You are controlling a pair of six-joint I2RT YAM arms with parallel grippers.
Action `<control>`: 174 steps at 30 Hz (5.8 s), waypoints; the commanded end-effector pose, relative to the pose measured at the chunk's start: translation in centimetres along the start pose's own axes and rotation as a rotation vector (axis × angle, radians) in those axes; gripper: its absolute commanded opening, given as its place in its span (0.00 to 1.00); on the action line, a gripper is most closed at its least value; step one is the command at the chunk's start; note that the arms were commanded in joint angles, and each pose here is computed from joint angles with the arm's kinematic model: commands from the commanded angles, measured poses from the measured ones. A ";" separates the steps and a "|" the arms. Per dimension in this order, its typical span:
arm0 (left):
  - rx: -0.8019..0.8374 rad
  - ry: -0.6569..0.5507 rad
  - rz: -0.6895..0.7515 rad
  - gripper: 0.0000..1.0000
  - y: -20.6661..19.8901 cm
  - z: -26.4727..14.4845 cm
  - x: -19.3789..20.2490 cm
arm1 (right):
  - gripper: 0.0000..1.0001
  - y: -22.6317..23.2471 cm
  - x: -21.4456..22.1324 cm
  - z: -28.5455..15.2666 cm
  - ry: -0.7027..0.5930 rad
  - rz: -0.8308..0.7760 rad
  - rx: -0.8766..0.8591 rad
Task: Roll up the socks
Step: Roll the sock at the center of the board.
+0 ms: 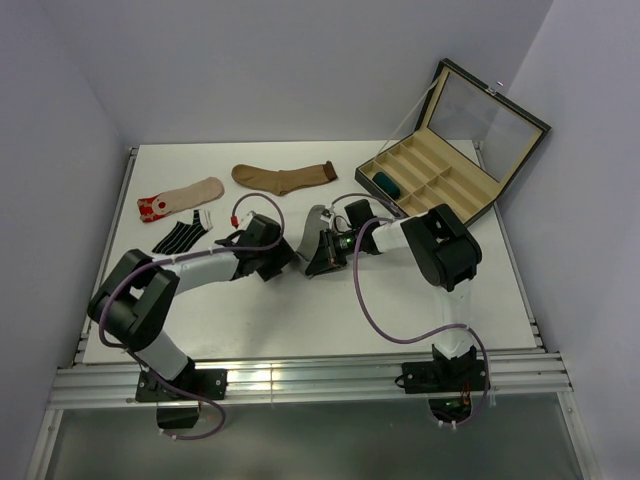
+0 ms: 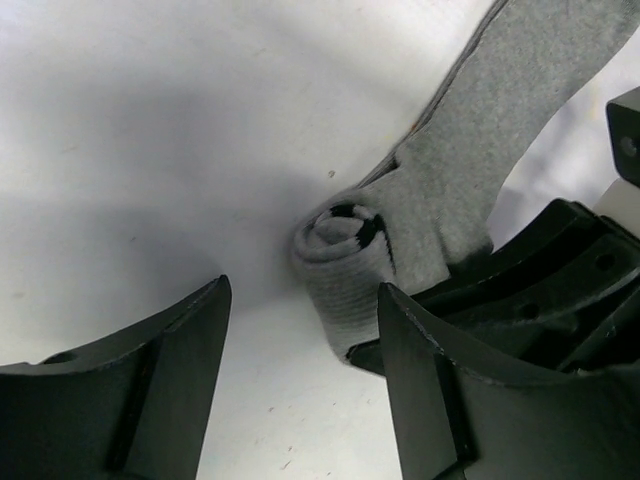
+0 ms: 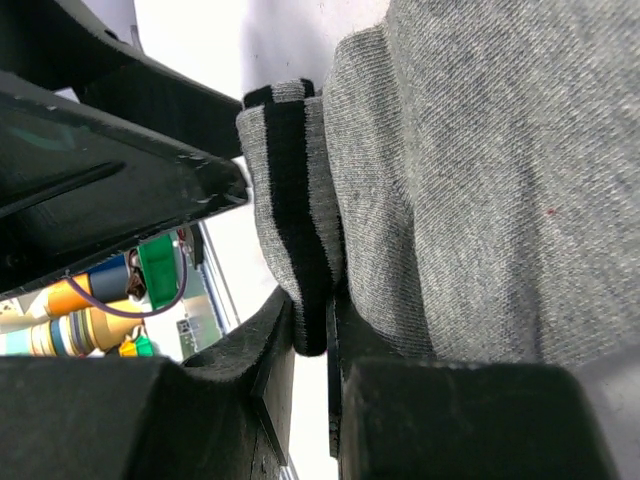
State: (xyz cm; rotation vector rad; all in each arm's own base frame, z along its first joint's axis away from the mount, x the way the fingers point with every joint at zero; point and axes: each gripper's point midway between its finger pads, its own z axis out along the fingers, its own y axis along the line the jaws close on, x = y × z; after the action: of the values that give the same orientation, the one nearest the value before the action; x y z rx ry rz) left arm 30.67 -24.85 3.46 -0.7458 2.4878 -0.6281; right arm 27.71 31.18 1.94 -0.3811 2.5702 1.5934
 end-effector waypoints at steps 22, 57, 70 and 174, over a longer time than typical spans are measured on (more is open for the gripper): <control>-0.175 0.063 0.055 0.46 3.9 2.2 1.4 | 0.26 -0.5 -0.1 -1.9 -0.020 -0.098 0.229; -0.126 0.090 0.104 0.50 1.7 2.3 1.1 | 0.34 -2.4 0.7 0.6 0.001 -0.806 0.814; -0.012 -0.070 0.008 0.66 0.7 -2.9 -2.2 | 0.00 2.2 3.1 0.9 0.173 -0.424 0.467; -0.195 0.126 0.085 0.00 5.5 -1.1 -0.5 | 0.37 -0.7 -5.0 -1.6 -0.202 -0.411 0.596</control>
State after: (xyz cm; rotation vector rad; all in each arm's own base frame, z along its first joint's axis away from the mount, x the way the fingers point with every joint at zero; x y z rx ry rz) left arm 29.59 -21.39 2.69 -0.7303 2.6274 -0.5272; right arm 32.61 31.53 2.25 -0.5728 2.4791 0.7242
